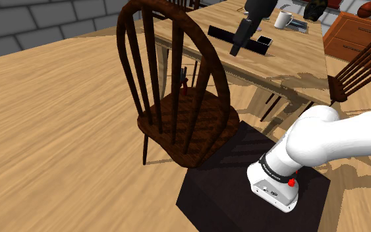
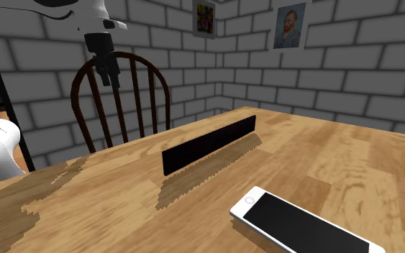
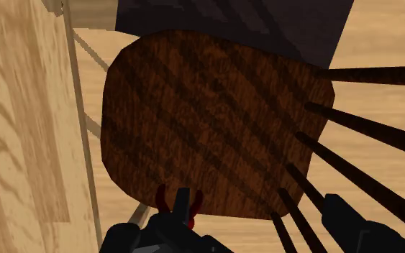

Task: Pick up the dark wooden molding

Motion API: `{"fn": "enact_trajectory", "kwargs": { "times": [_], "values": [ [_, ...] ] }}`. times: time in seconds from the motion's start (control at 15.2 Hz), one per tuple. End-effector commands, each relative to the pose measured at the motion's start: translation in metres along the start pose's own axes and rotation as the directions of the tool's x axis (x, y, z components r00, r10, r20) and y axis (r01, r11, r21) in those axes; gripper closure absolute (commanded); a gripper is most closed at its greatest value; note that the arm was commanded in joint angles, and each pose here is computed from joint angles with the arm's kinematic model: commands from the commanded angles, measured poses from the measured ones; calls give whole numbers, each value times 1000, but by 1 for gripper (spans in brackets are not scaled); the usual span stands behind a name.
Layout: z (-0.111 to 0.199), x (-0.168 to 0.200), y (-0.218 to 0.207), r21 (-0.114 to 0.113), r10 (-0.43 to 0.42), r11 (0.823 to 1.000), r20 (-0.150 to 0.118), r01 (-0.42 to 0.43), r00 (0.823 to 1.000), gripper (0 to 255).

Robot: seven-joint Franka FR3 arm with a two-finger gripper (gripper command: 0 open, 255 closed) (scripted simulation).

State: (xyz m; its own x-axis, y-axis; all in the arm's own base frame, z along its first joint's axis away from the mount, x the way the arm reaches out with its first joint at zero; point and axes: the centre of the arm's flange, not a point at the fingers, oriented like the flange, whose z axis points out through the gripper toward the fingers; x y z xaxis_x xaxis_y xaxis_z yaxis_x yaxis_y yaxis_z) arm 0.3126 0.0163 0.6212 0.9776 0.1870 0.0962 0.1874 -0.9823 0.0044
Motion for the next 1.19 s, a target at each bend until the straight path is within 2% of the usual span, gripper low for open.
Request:
{"fn": "enact_trajectory", "kwargs": {
  "times": [0.0, 1.12],
  "values": [
    [0, 0, 0, 0, 0, 1000, 0, 0, 1000, 0],
    [24, 83, 212, 6, -18, 1000, 68, 18, 998, 0]
  ]
}}
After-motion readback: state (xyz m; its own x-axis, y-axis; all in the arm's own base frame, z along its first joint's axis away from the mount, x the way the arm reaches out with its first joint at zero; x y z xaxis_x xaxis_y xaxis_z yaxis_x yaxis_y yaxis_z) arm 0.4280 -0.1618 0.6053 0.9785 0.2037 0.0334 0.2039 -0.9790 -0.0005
